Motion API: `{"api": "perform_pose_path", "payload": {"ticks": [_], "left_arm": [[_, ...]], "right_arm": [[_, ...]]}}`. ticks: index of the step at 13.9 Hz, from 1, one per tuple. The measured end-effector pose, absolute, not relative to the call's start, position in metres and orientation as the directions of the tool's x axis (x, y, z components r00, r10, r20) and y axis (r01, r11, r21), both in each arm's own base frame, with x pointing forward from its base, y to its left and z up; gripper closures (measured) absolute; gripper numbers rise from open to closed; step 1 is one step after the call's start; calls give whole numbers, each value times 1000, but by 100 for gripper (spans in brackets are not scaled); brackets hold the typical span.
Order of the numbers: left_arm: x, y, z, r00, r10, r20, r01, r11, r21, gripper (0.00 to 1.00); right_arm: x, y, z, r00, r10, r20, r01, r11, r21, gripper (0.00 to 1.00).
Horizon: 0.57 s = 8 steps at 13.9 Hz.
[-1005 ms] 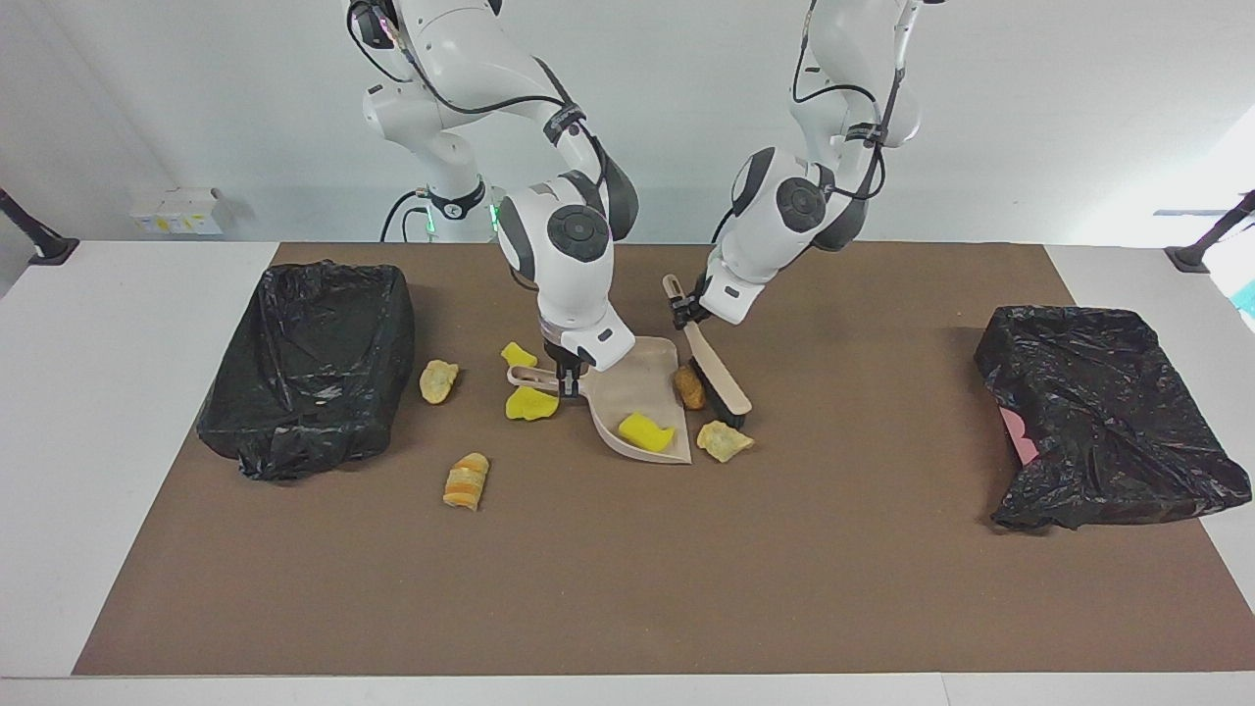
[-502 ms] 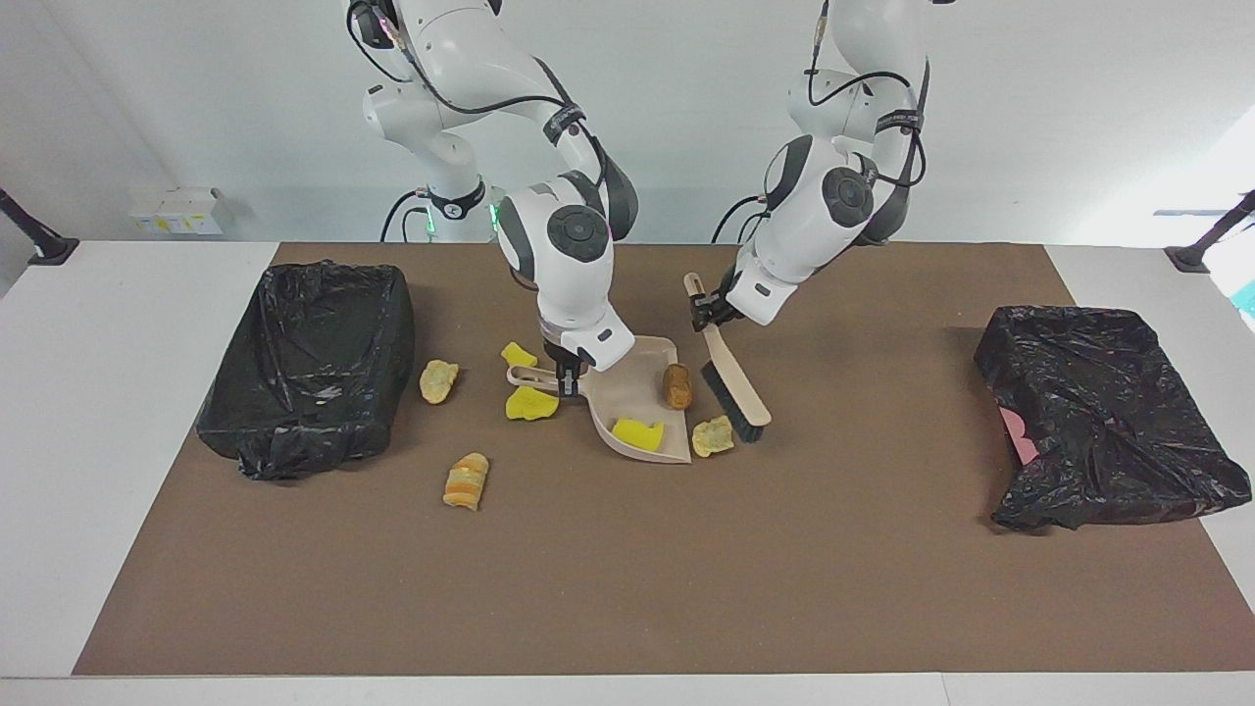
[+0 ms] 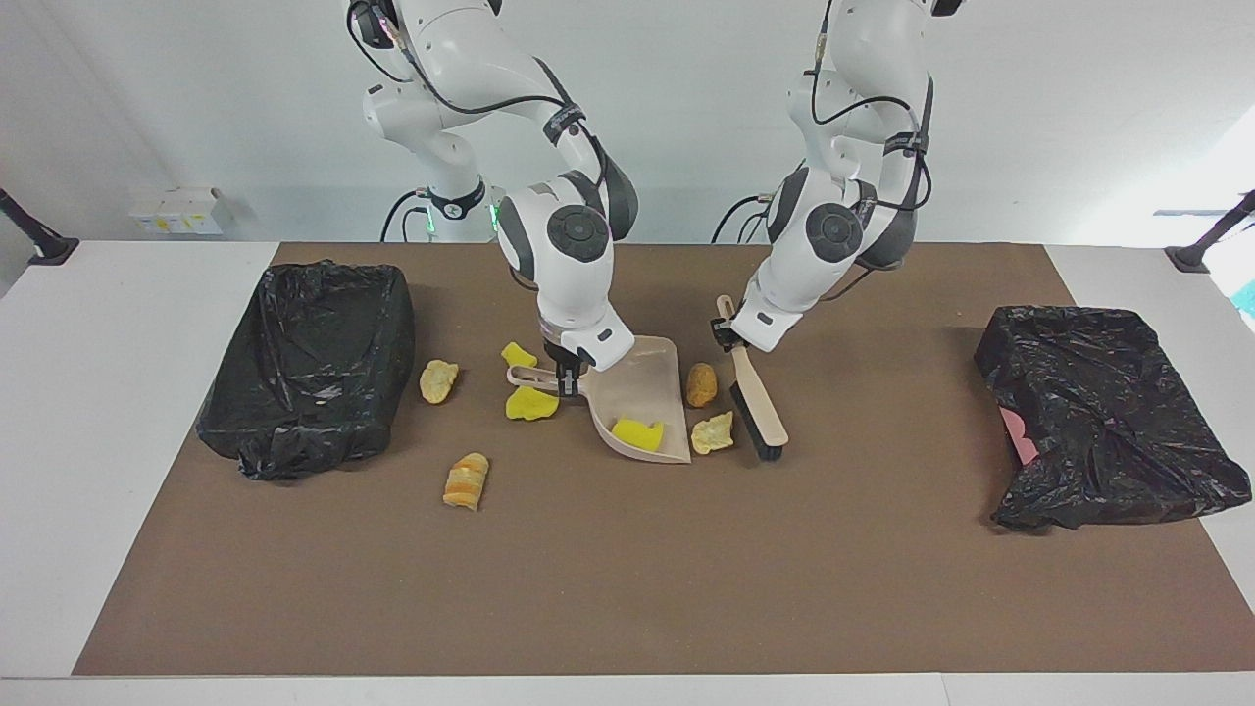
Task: Sweep and dump trash in bin
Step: 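Brush the debris into the dustpan held by the right gripper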
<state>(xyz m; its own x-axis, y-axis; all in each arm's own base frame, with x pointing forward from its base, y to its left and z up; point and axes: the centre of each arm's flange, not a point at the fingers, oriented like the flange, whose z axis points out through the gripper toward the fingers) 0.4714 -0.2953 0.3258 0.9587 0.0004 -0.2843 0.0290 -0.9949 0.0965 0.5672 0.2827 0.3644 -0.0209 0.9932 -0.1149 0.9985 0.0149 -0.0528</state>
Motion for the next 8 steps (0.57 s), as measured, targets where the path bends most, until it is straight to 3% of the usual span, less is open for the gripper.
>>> {"api": "perform_pose_path", "payload": {"ticks": [4, 8], "left_arm": [[449, -335, 327, 959, -97, -266, -67, -991, 118, 74], [433, -367, 333, 955, -150, -257, -90, -969, 229, 74]], "right_arm": [[567, 282, 364, -19, 993, -115, 999, 13, -53, 69], [567, 281, 363, -18, 993, -118, 998, 12, -56, 69]]}}
